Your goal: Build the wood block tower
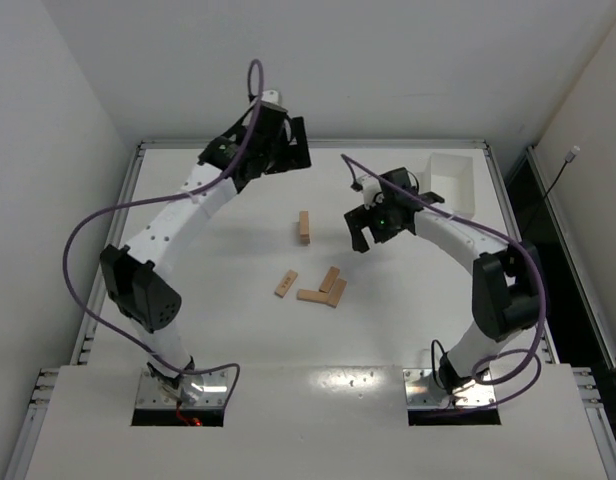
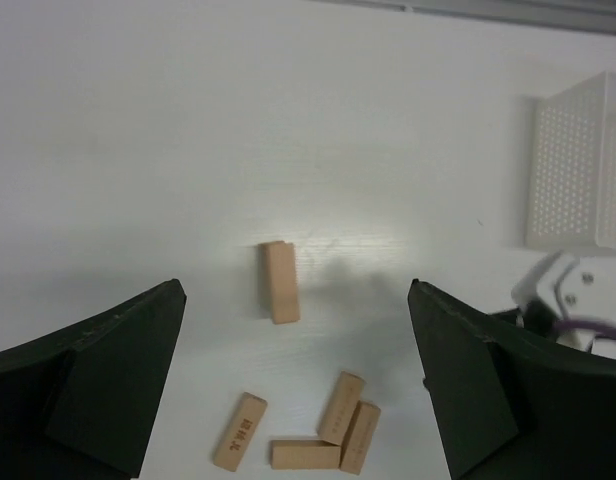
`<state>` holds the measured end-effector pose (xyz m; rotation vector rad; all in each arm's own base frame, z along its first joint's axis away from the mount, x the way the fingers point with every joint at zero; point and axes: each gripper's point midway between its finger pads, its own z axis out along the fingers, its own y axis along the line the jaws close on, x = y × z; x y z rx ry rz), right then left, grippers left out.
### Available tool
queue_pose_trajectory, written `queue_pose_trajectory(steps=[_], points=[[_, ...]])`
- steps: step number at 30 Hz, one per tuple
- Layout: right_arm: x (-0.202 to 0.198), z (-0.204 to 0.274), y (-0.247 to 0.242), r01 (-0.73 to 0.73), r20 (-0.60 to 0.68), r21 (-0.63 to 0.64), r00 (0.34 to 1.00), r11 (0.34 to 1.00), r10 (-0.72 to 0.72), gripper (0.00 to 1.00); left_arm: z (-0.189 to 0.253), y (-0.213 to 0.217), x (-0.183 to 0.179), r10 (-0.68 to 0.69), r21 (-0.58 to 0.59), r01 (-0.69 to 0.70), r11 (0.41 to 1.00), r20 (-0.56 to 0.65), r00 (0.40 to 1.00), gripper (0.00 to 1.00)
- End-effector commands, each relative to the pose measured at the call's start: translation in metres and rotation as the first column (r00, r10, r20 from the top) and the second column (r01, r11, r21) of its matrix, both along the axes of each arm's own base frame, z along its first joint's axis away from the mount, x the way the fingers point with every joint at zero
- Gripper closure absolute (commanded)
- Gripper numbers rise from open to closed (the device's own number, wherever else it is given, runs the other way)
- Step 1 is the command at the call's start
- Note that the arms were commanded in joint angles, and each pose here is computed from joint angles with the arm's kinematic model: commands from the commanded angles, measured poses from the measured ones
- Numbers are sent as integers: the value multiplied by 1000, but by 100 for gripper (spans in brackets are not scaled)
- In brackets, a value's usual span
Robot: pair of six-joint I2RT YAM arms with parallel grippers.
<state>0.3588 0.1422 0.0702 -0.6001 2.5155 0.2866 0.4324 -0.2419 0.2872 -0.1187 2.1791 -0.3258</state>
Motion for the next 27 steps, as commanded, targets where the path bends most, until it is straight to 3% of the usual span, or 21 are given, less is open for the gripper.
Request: queue_pose_trajectory(steps=[1, 5, 7, 8, 9, 12, 15, 16, 19, 23, 27], points=[[-8, 30, 53, -350, 158, 61, 928, 935, 337, 11, -2, 69, 13, 109, 60, -109, 992, 6, 994, 7], [-21, 55, 100, -629, 284, 24, 749, 777, 598, 16, -26, 127, 21, 147, 81, -142, 987, -63, 987, 1], [-44, 62, 133, -816, 325, 1, 547, 578, 772, 17, -47, 152, 21, 147, 64, -140, 988, -120, 982, 0], [-41, 63, 135, -817, 326, 0, 546, 577, 772, 17, -48, 163, 23, 171, 62, -165, 984, -115, 979, 0], [-50, 63, 144, -859, 343, 11, 484, 512, 805, 17, -55, 165, 20, 145, 42, -140, 989, -140, 980, 0], [-67, 51, 164, -959, 328, -127, 200, 253, 923, 21, -68, 187, 20, 167, 13, -167, 986, -175, 970, 0], [-86, 46, 180, -983, 302, -149, 58, 108, 952, 27, -83, 204, 19, 172, -28, -182, 983, -218, 961, 0], [-94, 36, 183, -987, 278, -156, -14, 30, 961, 28, -83, 208, 19, 177, -34, -189, 981, -219, 959, 0], [-93, 25, 193, -975, 241, -210, -126, -75, 962, 32, -95, 219, 20, 175, -68, -199, 978, -255, 951, 0], [-80, 17, 205, -960, 221, -248, -185, -128, 958, 39, -103, 226, 21, 171, -93, -204, 975, -280, 945, 0], [-72, 7, 218, -959, 214, -242, -200, -146, 956, 42, -107, 225, 24, 162, -99, -198, 975, -291, 943, 0]])
